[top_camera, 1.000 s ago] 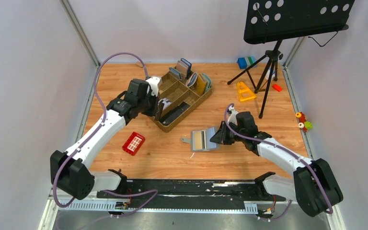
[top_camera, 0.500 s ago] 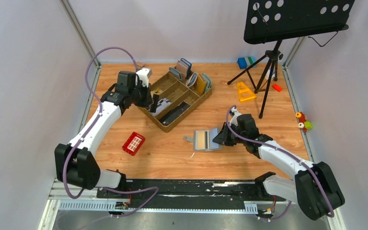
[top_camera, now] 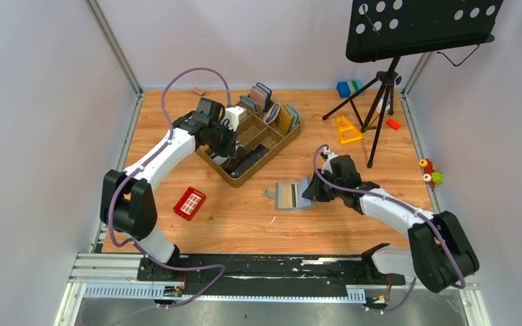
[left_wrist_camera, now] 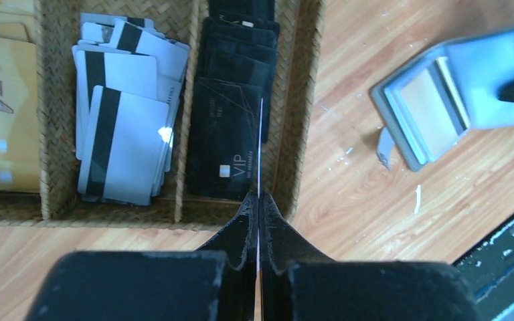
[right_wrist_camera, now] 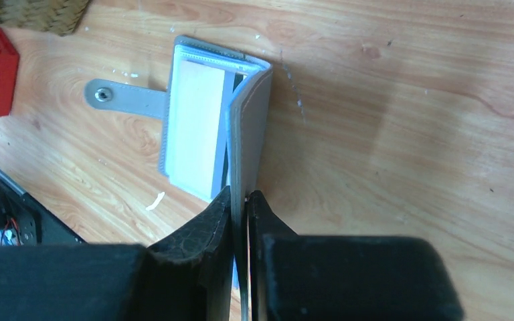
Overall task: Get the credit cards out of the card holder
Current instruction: Place the credit card in the storage box.
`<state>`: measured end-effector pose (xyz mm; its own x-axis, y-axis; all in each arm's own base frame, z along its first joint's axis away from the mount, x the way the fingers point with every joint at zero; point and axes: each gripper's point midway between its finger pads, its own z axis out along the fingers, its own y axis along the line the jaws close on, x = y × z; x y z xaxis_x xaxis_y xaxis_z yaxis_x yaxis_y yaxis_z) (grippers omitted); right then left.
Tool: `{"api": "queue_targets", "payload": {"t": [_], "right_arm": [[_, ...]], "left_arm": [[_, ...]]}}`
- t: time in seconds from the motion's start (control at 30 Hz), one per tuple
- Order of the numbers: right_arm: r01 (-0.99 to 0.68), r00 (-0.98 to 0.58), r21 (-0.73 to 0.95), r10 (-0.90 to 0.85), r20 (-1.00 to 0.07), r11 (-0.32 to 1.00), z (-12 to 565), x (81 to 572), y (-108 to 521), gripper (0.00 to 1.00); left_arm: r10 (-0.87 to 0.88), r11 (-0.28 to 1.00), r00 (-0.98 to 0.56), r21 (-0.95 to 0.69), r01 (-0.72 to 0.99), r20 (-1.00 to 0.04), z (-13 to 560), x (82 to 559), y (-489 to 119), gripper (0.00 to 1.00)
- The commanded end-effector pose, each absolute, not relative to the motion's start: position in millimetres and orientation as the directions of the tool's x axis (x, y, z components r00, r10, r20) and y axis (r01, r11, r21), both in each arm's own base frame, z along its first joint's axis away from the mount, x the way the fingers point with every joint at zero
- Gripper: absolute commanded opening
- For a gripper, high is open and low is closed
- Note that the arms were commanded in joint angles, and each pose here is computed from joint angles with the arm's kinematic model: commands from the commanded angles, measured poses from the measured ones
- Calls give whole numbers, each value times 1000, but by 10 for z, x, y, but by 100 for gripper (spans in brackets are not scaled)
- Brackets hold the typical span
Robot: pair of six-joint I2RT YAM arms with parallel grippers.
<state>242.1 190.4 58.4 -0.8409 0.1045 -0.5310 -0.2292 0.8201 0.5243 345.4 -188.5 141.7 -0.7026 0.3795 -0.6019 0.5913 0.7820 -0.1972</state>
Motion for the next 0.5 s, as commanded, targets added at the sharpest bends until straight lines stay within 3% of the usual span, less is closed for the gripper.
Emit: {"api": "queue_targets", "payload": {"t": [0.0, 0.1, 0.2, 0.47], "right_arm": [[-211, -812, 551, 169, -558, 807, 768, 2742, 2054, 0], [-213, -809, 561, 177, -560, 800, 819, 2790, 2128, 0], [-227, -815, 557, 157, -557, 799, 927, 2823, 2164, 0], [-254, -790, 547, 154, -593, 798, 1178, 2803, 2130, 0]], "left_arm": [[341, 779, -680, -210, 591, -649, 1753, 3547, -1954, 0], [317, 843, -732, -175, 509, -604, 1750, 3594, -1846, 0], [394, 876, -706, 7, 483, -589, 1739, 3643, -1722, 0], [518, 826, -665, 115, 551, -538, 1522, 3468, -1957, 0]]}}
